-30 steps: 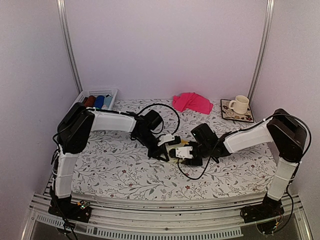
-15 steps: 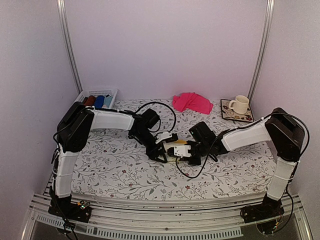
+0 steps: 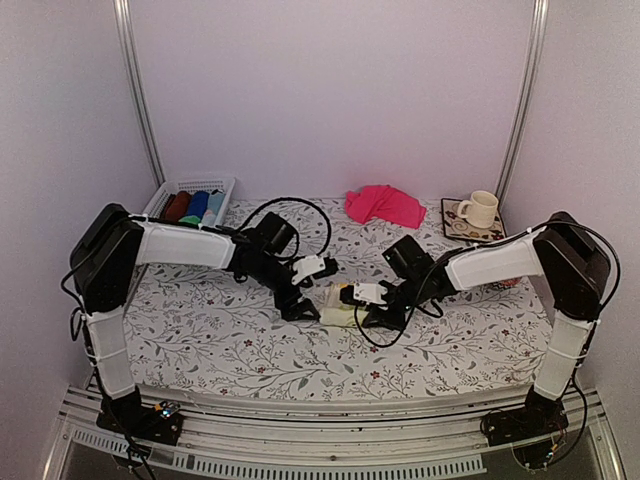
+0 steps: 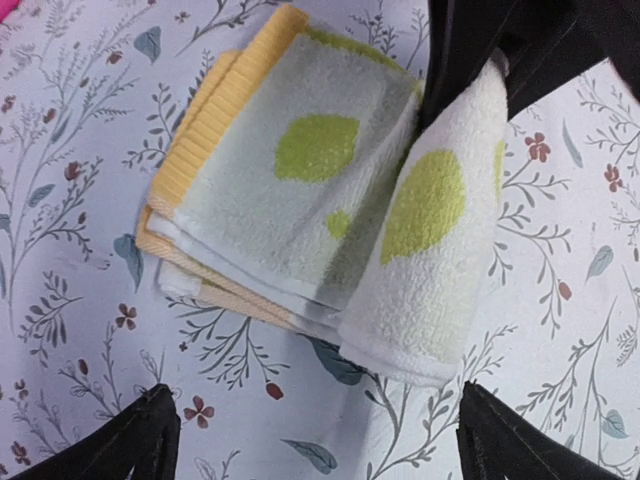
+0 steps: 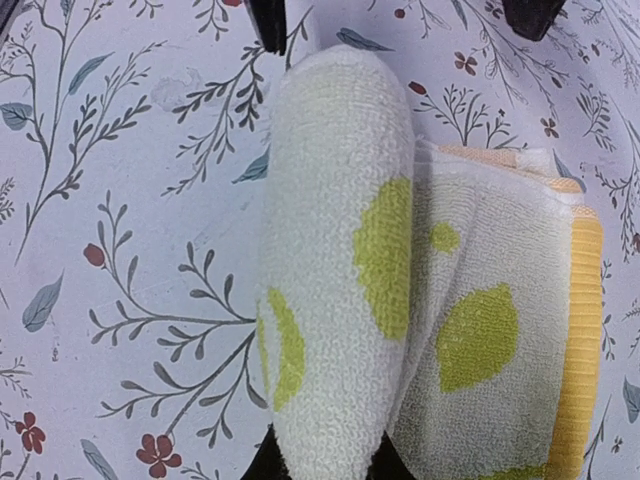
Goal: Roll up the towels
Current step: Roll the towel at the center of the board.
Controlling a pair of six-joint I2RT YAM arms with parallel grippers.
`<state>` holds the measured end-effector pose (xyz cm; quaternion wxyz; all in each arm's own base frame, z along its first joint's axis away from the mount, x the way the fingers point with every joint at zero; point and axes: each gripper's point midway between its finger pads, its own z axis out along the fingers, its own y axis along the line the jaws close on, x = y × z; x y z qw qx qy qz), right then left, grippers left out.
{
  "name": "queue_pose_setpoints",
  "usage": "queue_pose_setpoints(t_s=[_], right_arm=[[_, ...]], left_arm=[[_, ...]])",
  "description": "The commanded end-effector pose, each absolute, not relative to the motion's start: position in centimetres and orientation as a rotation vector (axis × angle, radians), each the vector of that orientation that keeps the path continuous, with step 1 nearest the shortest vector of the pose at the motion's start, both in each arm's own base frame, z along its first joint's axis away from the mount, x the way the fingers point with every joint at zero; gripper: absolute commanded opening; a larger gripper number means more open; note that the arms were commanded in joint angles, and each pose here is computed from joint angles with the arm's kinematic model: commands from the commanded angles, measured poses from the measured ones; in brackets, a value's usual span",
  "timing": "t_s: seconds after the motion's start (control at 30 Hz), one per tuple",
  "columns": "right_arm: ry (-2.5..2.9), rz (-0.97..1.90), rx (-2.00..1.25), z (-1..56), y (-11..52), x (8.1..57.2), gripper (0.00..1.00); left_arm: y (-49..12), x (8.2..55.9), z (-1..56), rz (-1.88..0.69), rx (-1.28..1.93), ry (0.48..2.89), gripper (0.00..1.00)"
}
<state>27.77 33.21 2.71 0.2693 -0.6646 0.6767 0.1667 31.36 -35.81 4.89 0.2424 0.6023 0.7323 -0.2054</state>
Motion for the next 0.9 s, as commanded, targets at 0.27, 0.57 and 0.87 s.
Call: queue_pose_setpoints(t_s=[0.27, 0.57, 0.87], right_arm=[[2.156, 0.776, -1.632, 1.5, 31.9, 26.6, 0.16], [2.294, 0.940, -1.500, 0.9, 30.9, 28.1, 0.17], [2.377, 1.044, -1.437, 0.1, 30.9, 29.5, 0.18]], left_arm=[[-38.9, 30.2, 6.3, -0.355, 1.711, 1.621, 0.93], [-39.3, 28.5, 5.5, -0.397, 1.777, 1.573, 0.86], [-40.5, 29.1, 5.1, -0.330, 1.786, 1.550, 0.80]])
